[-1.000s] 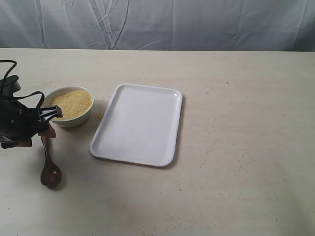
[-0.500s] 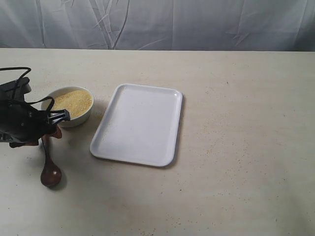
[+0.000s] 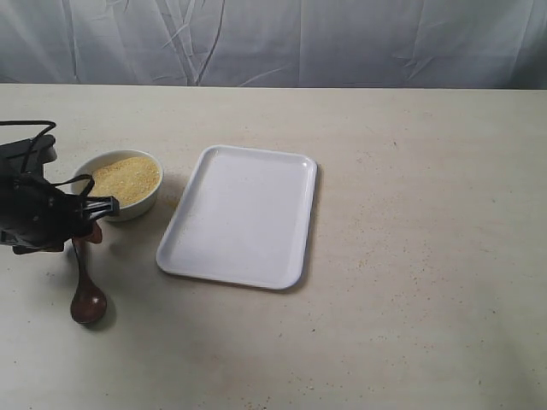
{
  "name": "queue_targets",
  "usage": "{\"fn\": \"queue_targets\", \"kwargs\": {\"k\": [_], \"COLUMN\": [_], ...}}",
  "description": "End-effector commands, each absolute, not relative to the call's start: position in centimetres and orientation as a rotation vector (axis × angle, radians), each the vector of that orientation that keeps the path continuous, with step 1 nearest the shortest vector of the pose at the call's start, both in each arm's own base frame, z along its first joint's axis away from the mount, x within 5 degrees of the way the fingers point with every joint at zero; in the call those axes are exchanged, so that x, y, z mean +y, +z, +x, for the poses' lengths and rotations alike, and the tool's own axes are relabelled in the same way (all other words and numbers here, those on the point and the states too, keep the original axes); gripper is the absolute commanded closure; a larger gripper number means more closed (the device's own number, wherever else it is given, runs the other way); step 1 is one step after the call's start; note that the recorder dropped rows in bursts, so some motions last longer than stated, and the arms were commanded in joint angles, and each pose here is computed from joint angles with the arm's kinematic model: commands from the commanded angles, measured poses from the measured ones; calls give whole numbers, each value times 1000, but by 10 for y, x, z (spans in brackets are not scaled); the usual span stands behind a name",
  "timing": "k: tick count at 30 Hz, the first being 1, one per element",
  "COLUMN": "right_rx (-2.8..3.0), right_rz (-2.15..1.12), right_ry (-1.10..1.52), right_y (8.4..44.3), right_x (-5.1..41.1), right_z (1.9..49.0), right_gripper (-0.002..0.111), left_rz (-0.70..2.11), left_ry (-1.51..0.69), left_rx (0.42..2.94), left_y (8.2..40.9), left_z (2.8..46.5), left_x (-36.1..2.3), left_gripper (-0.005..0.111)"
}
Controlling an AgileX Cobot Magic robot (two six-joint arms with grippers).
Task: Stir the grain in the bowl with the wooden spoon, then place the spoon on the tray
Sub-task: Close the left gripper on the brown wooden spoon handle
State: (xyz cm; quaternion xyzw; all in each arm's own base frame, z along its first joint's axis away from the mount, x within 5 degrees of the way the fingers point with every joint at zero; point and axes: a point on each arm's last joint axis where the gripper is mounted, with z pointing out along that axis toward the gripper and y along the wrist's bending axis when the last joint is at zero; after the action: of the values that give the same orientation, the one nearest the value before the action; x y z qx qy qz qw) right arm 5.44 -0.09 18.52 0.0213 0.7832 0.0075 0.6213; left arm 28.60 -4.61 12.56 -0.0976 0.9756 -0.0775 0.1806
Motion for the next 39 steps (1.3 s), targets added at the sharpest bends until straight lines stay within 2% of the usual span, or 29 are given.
{"fn": "queue_targets", "kwargs": {"k": [1,28,31,35,39], "right_rx": [1787,1787,1787,1787,1787], "right_rz": [46,46,46,46,46], "right_ry": [19,19,19,19,19], "right_y": [186,186,186,186,186], "right_x": [-1,-1,-1,-1,-1], "right_z": [54,54,54,54,54], "right_gripper": [108,108,108,108,108], "left_rz": [-239,-86,-83,-66,-66], "left_ry": [-199,-120,-119,-110,-110], "left_rx": [2753,2758,2758,2757,2759], "left_y": [125,124,124,124,124], "left_z": [286,286,286,286,286], "left_x": [-46,-42,-42,-42,-42], "left_gripper": [56,57,65,83,85]}}
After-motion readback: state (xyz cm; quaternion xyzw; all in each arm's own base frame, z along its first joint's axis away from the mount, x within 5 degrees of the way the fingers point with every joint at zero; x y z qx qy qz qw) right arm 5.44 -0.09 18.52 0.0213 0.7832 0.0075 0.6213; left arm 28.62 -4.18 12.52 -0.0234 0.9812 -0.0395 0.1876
